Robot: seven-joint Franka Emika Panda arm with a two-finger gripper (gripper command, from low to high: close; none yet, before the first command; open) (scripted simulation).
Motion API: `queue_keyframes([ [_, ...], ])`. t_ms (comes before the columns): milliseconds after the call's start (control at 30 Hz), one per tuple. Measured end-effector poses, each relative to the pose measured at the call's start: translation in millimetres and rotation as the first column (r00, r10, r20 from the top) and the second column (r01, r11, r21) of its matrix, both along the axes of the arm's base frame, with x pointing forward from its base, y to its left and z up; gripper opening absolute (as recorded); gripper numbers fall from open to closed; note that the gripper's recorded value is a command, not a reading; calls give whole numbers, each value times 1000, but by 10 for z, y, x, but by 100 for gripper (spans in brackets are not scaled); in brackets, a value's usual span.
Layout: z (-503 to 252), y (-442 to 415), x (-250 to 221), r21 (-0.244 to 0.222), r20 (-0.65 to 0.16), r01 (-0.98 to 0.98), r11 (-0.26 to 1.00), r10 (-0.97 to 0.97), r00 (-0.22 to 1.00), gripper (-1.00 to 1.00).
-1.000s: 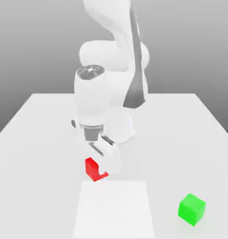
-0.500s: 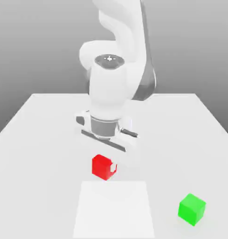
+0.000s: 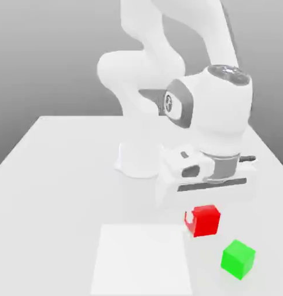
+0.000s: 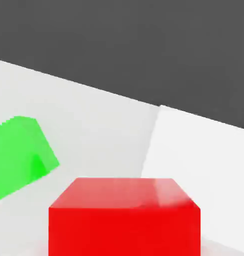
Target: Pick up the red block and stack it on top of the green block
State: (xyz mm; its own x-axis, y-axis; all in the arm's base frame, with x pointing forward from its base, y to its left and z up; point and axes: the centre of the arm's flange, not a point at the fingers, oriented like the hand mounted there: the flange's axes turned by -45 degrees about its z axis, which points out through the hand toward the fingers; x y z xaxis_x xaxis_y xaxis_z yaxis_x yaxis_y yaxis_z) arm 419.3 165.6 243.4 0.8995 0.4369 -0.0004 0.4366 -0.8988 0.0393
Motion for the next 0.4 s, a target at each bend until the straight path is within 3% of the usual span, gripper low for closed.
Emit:
queue_keyframes([
  [100, 26, 363, 5, 25, -14, -170, 985, 171, 985, -100],
  [267, -496, 455, 32, 36, -17, -218, 975, 219, 976, -100],
  [300, -580, 455, 27, 36, -17, -219, 975, 220, 975, 100],
  [400, -580, 455, 27, 36, -17, -219, 975, 220, 975, 100],
])
